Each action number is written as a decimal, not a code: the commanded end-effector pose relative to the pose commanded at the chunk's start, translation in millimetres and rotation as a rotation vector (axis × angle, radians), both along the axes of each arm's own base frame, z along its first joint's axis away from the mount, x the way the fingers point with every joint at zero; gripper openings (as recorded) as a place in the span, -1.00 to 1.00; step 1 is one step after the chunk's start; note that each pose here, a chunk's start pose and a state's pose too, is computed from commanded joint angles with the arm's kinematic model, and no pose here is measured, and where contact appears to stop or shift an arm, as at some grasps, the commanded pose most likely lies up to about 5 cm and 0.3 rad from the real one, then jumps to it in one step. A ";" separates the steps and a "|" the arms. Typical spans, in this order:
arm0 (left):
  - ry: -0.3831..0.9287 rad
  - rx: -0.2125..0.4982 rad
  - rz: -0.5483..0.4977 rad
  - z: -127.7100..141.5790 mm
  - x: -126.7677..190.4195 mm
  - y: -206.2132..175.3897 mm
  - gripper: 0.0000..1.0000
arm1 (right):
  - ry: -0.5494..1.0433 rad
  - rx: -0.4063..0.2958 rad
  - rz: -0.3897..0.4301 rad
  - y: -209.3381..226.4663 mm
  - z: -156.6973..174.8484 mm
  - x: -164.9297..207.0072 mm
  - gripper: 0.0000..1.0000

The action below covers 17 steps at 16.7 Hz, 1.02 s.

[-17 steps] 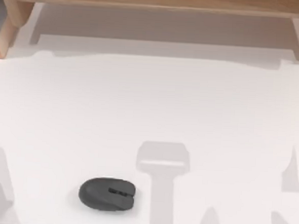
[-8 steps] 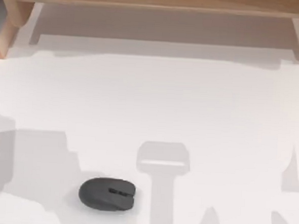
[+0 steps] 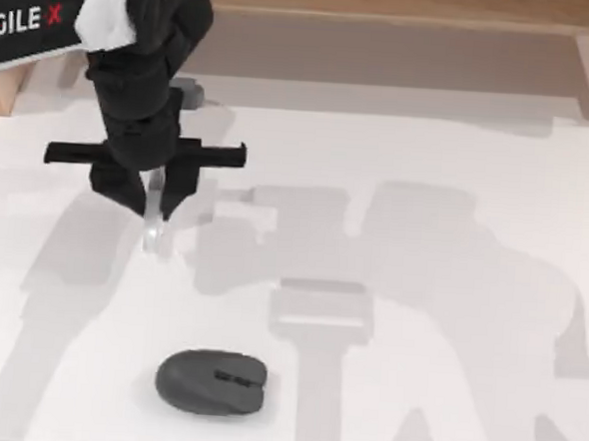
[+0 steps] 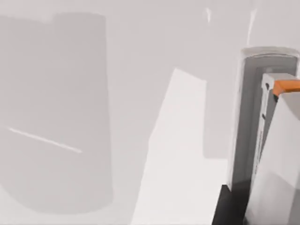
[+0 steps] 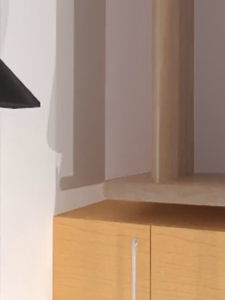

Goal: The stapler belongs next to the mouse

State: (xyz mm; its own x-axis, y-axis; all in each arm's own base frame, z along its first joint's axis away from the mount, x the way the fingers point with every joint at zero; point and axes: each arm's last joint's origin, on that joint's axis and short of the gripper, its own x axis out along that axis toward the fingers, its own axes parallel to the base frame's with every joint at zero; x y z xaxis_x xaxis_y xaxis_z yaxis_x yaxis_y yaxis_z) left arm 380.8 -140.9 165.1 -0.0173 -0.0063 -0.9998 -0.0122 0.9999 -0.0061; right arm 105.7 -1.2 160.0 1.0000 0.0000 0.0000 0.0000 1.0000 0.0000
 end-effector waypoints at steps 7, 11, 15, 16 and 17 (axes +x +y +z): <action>-0.020 -0.008 -0.031 0.9 -2.6 -64.4 -1.00 | 0.000 0.000 0.000 0.0 0.0 0.0 1.00; -0.024 -0.012 -0.028 1.9 -2.2 -63.3 -1.00 | 0.000 0.000 0.000 0.0 0.0 0.0 1.00; -0.019 -0.021 -0.019 -1.0 -2.1 -64.8 -1.00 | 0.000 0.000 0.000 0.0 0.0 0.0 1.00; -0.013 -0.026 -0.017 -2.3 -2.4 -65.2 -1.00 | 0.000 0.000 0.000 0.0 0.0 0.0 1.00; -0.004 -0.032 -0.015 -4.0 -3.0 -65.6 -1.00 | 0.000 0.000 0.000 0.0 0.0 0.0 1.00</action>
State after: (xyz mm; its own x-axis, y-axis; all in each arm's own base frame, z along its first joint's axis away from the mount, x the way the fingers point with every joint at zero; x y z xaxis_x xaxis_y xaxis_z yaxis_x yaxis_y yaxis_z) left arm 377.9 -206.6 161.1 -0.0135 -0.0382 -0.9992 0.0026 0.9993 -0.0383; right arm 105.7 -1.2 160.0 1.0000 0.0000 0.0000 0.0000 1.0000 0.0000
